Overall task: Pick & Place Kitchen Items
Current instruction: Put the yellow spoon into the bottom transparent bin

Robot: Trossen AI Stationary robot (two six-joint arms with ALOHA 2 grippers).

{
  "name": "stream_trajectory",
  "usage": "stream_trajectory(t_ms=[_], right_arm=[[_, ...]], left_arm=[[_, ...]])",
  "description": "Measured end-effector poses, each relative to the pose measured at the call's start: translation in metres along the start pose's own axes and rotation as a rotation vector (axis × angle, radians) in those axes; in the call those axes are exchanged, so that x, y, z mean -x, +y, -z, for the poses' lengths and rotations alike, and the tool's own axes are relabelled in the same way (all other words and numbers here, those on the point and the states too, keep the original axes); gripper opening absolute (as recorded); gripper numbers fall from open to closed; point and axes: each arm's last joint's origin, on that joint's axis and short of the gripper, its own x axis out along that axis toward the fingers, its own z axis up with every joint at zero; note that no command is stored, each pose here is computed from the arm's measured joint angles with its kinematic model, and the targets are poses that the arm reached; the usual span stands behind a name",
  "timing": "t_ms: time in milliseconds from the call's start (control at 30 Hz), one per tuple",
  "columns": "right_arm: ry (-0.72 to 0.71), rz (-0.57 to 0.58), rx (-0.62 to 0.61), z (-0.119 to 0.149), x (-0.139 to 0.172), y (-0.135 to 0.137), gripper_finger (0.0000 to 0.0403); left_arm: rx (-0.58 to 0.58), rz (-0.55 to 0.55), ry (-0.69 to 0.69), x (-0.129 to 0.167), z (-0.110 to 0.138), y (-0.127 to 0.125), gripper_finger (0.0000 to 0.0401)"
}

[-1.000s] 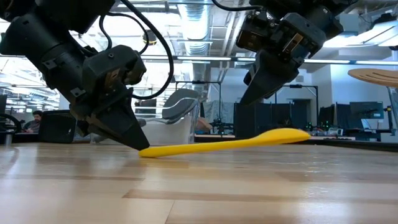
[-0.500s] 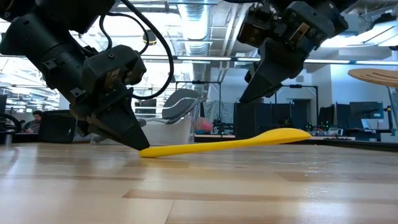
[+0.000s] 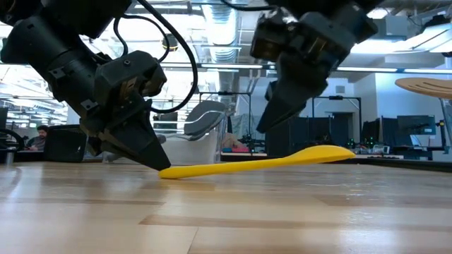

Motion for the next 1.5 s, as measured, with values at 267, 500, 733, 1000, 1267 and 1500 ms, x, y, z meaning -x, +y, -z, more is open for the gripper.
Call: stream_trajectory(t_ms=[267,500,733,1000,1267,1500], right_arm=[[0.161,0.033,0.015,-0.003,-0.031,0.007,0.0154],[0.259,0.037,0.022,-0.003,-0.045,0.012,0.018],[0.258,0.026,0.031,-0.011,-0.039,0.012,0.0193],[0.276,0.035,0.03,-0.028,-0.03,0.008,0.0181],[0.307,-0.061,-0.063,-0.031,-0.026,0.021,0.0179],[0.294,-0.003,-0.036,-0.027,-0.036,0.029,0.0193]], left_arm=[[0.0,-0.001,-0.001,0.0,0.0,0.0,0.0001],[0.0,-0.002,-0.004,0.0,0.001,0.001,0.0001],[0.0,-0.003,-0.005,0.0,0.001,0.001,0.0001],[0.0,-0.003,-0.005,0.0,0.001,0.002,0.0001],[0.0,-0.002,-0.005,0.0,0.001,0.002,0.0001],[0.0,-0.002,-0.005,0.0,0.001,0.002,0.0001]])
